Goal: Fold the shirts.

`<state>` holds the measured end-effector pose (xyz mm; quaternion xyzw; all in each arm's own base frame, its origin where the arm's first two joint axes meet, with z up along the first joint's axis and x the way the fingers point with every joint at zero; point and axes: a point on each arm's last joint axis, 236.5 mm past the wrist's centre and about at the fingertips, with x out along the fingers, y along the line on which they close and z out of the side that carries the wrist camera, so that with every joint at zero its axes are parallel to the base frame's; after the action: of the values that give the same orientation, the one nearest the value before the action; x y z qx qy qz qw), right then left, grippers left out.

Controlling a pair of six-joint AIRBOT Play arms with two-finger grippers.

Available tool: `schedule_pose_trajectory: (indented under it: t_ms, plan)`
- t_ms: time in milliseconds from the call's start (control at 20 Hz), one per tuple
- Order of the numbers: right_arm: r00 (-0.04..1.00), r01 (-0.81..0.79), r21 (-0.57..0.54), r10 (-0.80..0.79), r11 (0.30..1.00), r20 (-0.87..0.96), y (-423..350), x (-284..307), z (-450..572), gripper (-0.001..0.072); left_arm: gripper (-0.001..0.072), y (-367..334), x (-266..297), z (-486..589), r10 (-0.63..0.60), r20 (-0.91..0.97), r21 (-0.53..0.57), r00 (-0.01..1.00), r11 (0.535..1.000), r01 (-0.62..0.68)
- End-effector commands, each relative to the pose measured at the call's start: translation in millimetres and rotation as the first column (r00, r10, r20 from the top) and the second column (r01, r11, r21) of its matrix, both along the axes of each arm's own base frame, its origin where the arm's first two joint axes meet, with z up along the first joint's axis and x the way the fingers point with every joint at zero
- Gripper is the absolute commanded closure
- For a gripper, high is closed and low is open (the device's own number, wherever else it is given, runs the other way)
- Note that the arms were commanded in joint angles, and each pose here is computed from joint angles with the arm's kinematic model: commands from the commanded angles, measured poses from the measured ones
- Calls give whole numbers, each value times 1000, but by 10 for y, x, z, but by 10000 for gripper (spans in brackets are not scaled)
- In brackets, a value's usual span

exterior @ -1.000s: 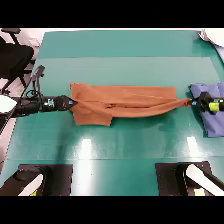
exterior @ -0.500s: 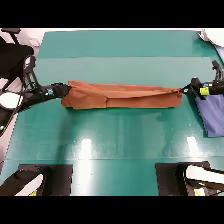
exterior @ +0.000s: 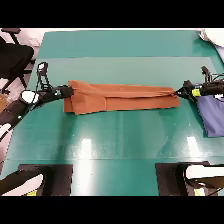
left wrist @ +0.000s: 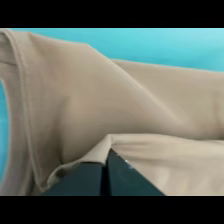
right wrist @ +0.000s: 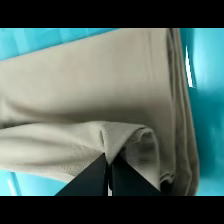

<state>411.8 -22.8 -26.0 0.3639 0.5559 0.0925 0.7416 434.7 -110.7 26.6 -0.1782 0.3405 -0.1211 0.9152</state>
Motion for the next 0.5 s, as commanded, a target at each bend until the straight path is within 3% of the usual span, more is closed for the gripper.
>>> schedule_pose_trajectory:
  t_ms: [0, 450]
  plan:
    - [1000, 28, -27, -27, 999, 13, -80, 77, -64, 697, 683, 170, 184, 18, 67, 65, 35, 996, 997, -69]
    - [997, 63, -66, -59, 996, 58, -188, 194, -70, 697, 681, 137, 162, -410, 55, -38, 43, 998, 998, -54]
